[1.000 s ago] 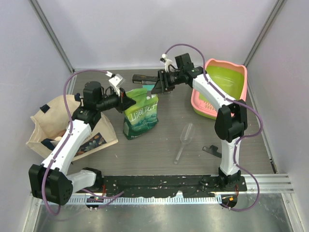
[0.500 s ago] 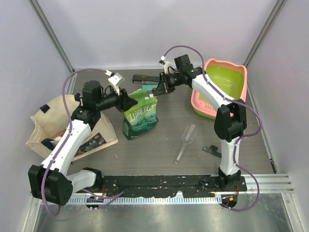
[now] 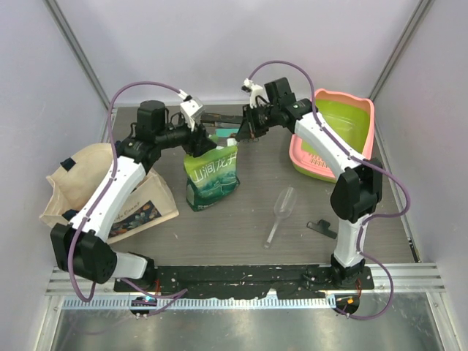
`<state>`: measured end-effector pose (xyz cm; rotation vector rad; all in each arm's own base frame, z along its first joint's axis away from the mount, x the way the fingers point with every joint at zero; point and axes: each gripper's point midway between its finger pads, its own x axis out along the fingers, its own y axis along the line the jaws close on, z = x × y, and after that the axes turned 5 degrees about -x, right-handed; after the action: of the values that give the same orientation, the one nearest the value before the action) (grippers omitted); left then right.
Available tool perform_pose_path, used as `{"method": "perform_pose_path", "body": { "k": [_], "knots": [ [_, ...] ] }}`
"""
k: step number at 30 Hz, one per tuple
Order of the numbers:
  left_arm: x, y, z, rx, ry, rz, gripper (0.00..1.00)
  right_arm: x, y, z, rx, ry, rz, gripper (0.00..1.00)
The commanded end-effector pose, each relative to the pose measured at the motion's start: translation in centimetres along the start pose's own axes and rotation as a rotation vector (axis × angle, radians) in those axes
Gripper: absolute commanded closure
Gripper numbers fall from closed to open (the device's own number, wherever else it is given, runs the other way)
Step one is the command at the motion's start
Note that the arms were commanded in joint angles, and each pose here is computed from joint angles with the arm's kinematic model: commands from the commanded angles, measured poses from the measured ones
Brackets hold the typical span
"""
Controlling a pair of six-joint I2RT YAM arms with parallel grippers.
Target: Fill the litter box with clean litter
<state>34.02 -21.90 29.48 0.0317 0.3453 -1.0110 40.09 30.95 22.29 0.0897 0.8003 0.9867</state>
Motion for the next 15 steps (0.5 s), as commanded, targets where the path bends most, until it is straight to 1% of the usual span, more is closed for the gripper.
{"method": "perform_pose_path", "body": {
  "k": [1, 3, 4, 6, 7, 9, 10, 12, 13, 14, 15],
  "knots": [
    [0.0, 0.2, -0.7, 0.044, 0.094, 0.018, 0.51, -4.4, -0.1, 4.9, -0.101, -0.171, -0.119, 0.98],
    [0.3, 0.2, -0.8, 0.064, 0.121, 0.020, 0.56, -4.9, 0.0, 5.6, -0.103, -0.195, -0.139, 0.99],
    [0.2, 0.3, -1.2, 0.070, 0.150, 0.029, 0.63, -5.1, -0.1, 5.7, -0.102, -0.201, -0.148, 0.99],
    [0.1, 0.3, -0.5, 0.088, 0.152, 0.036, 0.70, -5.2, -0.2, 5.8, -0.104, -0.205, -0.160, 0.99],
    [0.2, 0.5, -0.9, 0.083, 0.173, 0.038, 0.80, -5.4, -0.1, 5.8, -0.106, -0.208, -0.163, 0.99],
    [0.2, 0.7, -0.3, 0.093, 0.174, 0.043, 0.89, -5.4, -0.2, 5.6, -0.103, -0.205, -0.166, 0.99],
    [0.3, 0.7, -0.7, 0.086, 0.194, 0.037, 0.99, -5.4, -0.2, 5.6, -0.099, -0.204, -0.168, 0.99],
    [0.2, 0.9, -0.1, 0.094, 0.190, 0.043, 1.00, -5.2, 0.3, 5.7, -0.091, -0.209, -0.134, 0.99],
    [0.1, 0.7, 0.2, 0.098, 0.182, 0.042, 1.00, -5.1, 0.8, 5.8, -0.090, -0.211, -0.103, 0.92],
    [0.0, 0.7, 0.6, 0.097, 0.169, 0.046, 1.00, -4.2, 0.7, 5.6, -0.079, -0.195, -0.077, 0.81],
    [-0.1, 0.6, 1.1, 0.102, 0.155, 0.049, 1.00, -4.1, 1.6, 6.1, -0.084, -0.198, -0.028, 0.71]
  ]
}}
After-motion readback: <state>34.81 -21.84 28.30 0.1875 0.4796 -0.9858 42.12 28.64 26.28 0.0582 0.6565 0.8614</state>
